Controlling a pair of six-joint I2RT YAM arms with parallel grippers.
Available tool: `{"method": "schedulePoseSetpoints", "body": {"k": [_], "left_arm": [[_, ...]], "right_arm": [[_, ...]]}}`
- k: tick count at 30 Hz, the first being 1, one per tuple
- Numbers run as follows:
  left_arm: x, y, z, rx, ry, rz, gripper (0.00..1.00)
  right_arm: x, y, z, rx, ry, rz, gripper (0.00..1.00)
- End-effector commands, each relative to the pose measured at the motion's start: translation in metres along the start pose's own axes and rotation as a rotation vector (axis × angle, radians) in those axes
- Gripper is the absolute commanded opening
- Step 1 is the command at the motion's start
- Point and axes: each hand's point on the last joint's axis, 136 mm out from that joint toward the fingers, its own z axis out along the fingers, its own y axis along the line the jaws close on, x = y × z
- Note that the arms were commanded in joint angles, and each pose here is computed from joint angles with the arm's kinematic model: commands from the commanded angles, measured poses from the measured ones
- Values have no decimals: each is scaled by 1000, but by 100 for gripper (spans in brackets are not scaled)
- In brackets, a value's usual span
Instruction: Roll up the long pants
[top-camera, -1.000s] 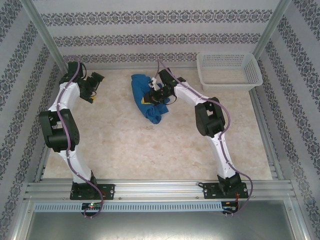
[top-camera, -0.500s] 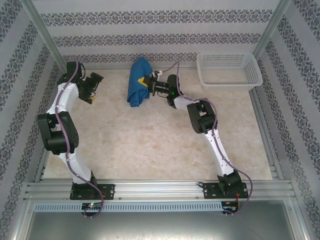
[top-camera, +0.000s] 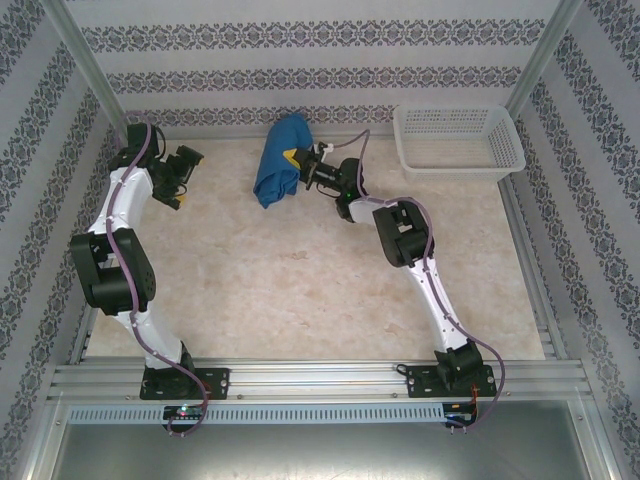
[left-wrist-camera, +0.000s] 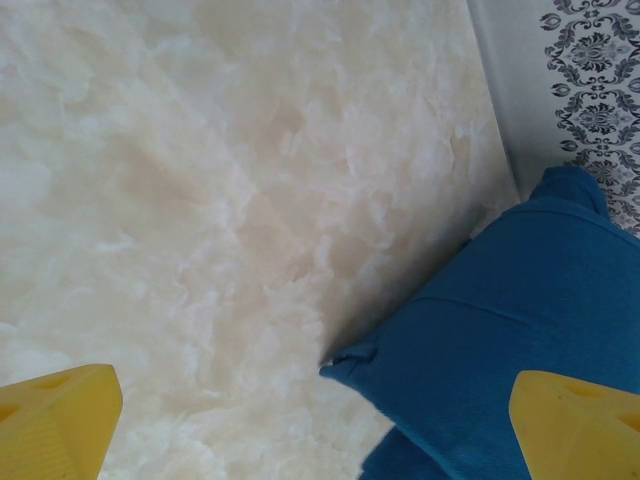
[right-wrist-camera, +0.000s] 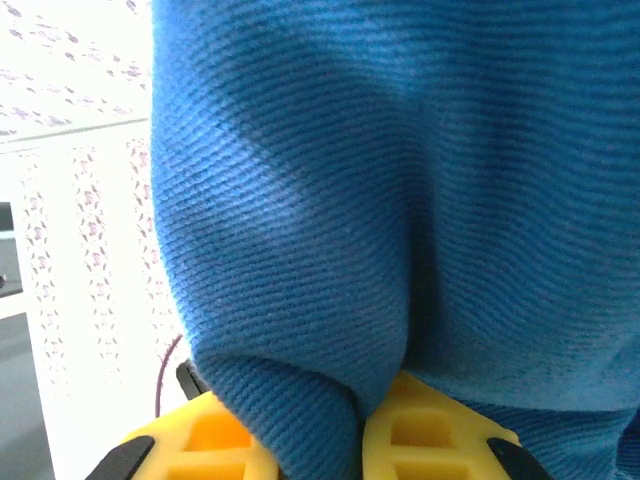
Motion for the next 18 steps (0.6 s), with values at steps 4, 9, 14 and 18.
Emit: {"method": "schedulePoseSetpoints", "body": {"k": [4, 9, 14, 18], "left_arm": [[-2, 0, -19, -2, -13, 16, 100], [-2, -1, -20, 3, -14, 8, 100], [-1, -2, -20, 16, -11, -4, 100], [-1, -2, -21, 15, -12, -5, 100]], "right_arm": [[-23, 191, -46, -317, -166, -335, 0], [-41, 230, -87, -328, -257, -397, 0], [-49, 269, -115, -347, -314, -458, 0], [-54, 294, -138, -308, -368, -520, 0]]}}
